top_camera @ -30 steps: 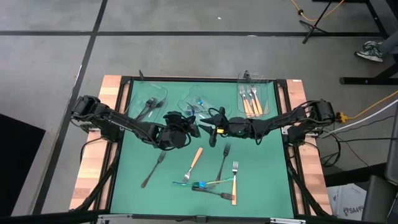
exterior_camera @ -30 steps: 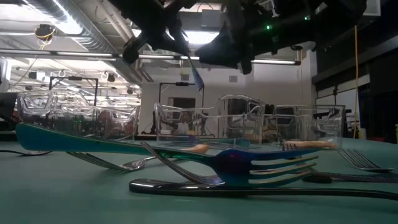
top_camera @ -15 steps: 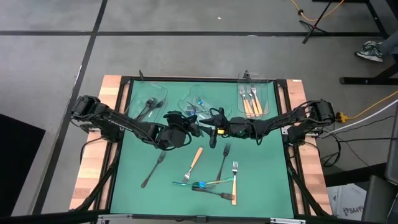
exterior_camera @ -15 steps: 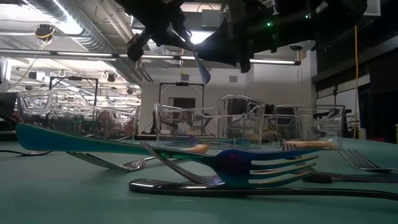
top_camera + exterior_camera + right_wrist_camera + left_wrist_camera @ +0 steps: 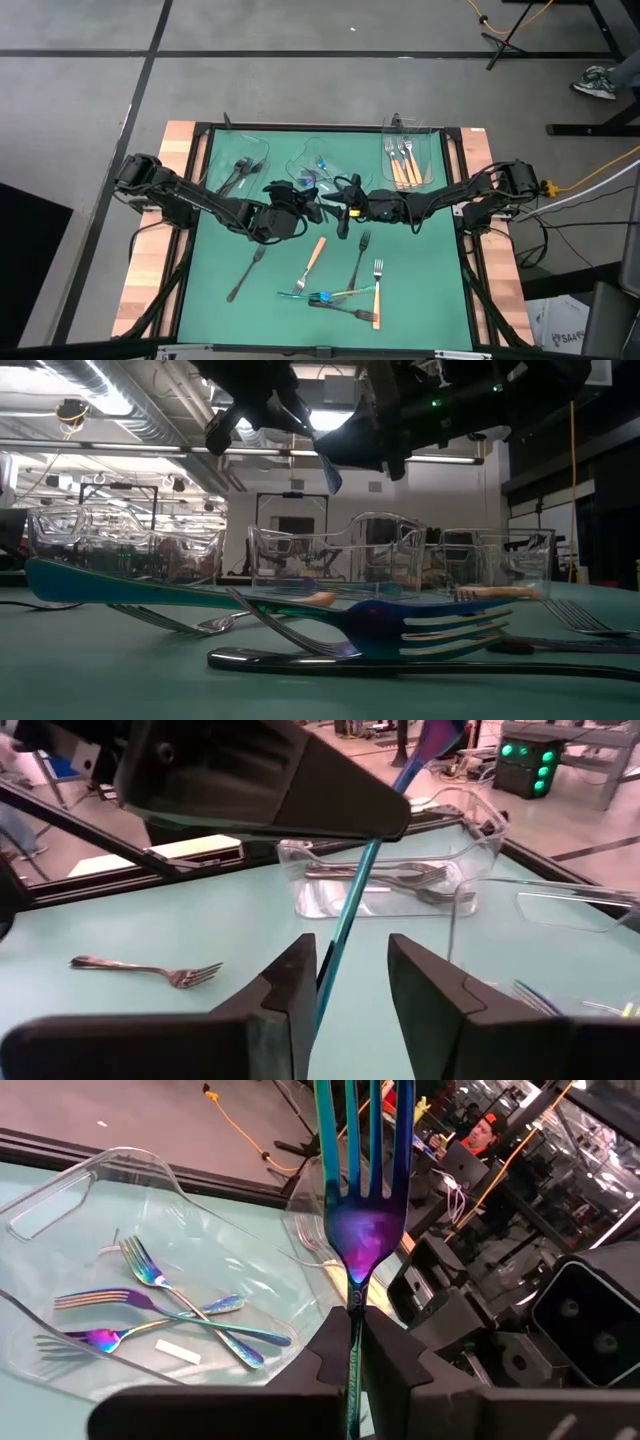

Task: Sort silverware by color (type)
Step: Put the blue fork into the center transparent bin

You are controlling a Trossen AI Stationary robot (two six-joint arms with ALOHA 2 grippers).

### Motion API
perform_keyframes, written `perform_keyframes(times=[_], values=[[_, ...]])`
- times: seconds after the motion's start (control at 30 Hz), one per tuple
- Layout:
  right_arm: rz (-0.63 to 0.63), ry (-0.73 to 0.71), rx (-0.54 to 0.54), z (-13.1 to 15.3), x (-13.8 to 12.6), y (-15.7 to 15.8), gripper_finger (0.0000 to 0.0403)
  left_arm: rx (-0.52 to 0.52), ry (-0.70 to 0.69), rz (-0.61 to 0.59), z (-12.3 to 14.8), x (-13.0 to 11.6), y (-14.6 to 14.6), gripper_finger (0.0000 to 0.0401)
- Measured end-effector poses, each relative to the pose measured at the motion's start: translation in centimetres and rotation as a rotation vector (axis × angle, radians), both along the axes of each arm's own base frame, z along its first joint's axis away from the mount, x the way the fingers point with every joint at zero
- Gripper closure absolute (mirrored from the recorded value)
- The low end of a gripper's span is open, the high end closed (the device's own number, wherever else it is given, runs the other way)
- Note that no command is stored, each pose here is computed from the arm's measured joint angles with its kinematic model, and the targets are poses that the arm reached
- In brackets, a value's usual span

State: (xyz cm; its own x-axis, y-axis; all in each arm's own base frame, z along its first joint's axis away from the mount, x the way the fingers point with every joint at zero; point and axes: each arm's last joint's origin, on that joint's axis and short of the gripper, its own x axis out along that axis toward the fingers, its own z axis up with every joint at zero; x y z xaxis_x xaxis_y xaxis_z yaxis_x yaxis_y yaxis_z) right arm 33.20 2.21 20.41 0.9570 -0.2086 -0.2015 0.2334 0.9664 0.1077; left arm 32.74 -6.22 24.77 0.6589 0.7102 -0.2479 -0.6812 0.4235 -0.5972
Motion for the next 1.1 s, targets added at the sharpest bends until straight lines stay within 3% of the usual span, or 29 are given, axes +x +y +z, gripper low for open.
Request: perform_keyframes(times=[0.8,1.1], values=[[0.030,0.010,0.006,-0.10,0.00,0.06,0.0288,-0.006,-0.011,-0.002,0.07,0.04,-0.03,0.0390],[0.038,0.059,0.005,-0.55,-0.11,0.11,0.0288,-0.034,0.020,-0.087,-0.09,0.17,-0.19,0.0389]])
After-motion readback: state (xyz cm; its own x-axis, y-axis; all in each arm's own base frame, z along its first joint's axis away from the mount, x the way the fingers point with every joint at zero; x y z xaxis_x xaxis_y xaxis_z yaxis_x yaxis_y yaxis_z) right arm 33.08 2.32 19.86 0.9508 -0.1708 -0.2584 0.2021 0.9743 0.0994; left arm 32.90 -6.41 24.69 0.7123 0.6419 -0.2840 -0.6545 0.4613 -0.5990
